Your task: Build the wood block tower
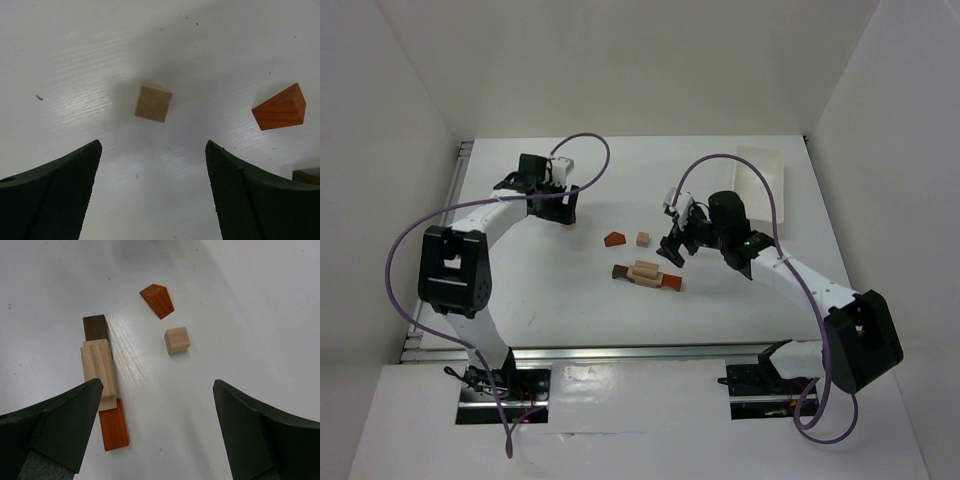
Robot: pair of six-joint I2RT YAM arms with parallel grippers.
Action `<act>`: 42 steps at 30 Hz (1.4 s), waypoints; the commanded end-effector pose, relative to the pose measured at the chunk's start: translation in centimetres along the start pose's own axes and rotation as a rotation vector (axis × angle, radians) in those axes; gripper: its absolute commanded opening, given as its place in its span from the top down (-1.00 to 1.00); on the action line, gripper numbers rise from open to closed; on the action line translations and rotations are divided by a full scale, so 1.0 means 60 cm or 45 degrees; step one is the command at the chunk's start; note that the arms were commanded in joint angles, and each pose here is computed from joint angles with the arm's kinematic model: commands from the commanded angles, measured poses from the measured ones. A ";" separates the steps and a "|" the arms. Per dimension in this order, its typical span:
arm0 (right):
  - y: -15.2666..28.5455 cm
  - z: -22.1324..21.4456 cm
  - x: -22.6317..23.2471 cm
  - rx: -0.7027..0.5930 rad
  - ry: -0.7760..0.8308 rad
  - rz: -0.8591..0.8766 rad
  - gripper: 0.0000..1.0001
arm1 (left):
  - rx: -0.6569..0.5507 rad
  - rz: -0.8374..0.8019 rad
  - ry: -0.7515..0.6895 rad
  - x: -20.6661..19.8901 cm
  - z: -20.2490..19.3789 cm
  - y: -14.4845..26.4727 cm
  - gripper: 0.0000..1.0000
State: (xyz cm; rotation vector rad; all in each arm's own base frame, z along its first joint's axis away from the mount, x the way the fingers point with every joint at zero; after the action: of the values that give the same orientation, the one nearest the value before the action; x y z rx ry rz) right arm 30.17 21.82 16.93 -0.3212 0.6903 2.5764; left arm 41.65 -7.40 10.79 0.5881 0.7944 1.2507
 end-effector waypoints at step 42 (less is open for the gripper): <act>0.022 -0.019 -0.030 0.058 -0.006 -0.178 -1.00 | 0.175 -0.134 -0.157 0.017 0.009 -0.102 0.60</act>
State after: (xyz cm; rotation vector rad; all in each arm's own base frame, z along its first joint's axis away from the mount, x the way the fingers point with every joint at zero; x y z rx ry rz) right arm 30.94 20.14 15.80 -0.2920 0.7502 2.4738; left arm 45.32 -7.66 5.46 0.7432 0.8107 1.0670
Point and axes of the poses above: each gripper's point midway between its finger pads, its own y axis back along the fingers, its own x axis along the line the jaws close on, z = x × y, the point moved 2 cm from there along y, back along the fingers, and after that the axes turned 12 degrees about y, right-handed, at the moved point
